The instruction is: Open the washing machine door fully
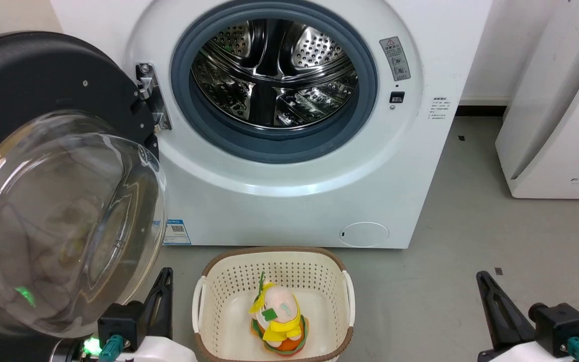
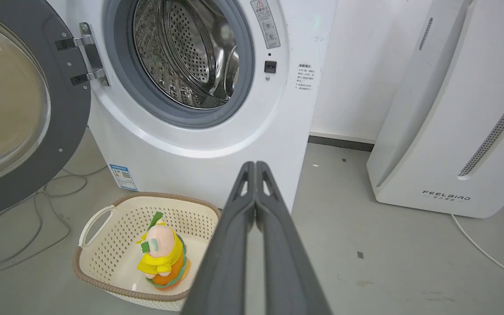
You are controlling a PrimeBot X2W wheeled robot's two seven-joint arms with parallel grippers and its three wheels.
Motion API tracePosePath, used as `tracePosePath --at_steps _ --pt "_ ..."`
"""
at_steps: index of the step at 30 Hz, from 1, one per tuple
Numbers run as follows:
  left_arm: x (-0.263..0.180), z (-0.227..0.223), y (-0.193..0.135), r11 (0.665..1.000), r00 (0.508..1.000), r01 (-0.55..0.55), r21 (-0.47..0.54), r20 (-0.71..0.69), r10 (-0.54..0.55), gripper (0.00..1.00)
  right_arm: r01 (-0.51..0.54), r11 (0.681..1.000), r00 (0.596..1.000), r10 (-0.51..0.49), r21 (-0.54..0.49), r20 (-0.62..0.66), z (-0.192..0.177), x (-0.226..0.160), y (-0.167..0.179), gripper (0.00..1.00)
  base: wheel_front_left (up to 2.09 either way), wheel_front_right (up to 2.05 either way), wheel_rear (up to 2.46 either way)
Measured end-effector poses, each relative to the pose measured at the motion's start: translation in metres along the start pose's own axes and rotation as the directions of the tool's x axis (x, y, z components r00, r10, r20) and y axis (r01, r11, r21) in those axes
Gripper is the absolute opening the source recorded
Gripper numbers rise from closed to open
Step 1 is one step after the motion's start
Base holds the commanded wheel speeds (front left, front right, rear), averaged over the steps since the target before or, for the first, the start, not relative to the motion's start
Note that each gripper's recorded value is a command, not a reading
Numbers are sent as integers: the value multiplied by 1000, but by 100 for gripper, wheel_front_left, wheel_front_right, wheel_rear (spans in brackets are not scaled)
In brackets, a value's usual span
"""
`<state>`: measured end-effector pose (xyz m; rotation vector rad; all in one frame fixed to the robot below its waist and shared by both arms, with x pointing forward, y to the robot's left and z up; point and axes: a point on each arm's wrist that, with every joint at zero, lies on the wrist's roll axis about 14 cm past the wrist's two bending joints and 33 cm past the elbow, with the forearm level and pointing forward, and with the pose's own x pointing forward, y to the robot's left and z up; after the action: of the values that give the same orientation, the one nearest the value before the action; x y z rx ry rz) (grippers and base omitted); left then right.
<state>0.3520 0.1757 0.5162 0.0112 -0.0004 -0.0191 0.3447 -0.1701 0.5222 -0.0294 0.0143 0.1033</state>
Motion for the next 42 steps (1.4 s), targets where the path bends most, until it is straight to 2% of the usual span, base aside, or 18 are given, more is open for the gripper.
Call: tracePosePath --at_steps 42 --pt "14 5 1 1000 1000 -12 25 -11 12 0 -17 1000 1000 17 -8 -2 0 18 4 0 0 0 0"
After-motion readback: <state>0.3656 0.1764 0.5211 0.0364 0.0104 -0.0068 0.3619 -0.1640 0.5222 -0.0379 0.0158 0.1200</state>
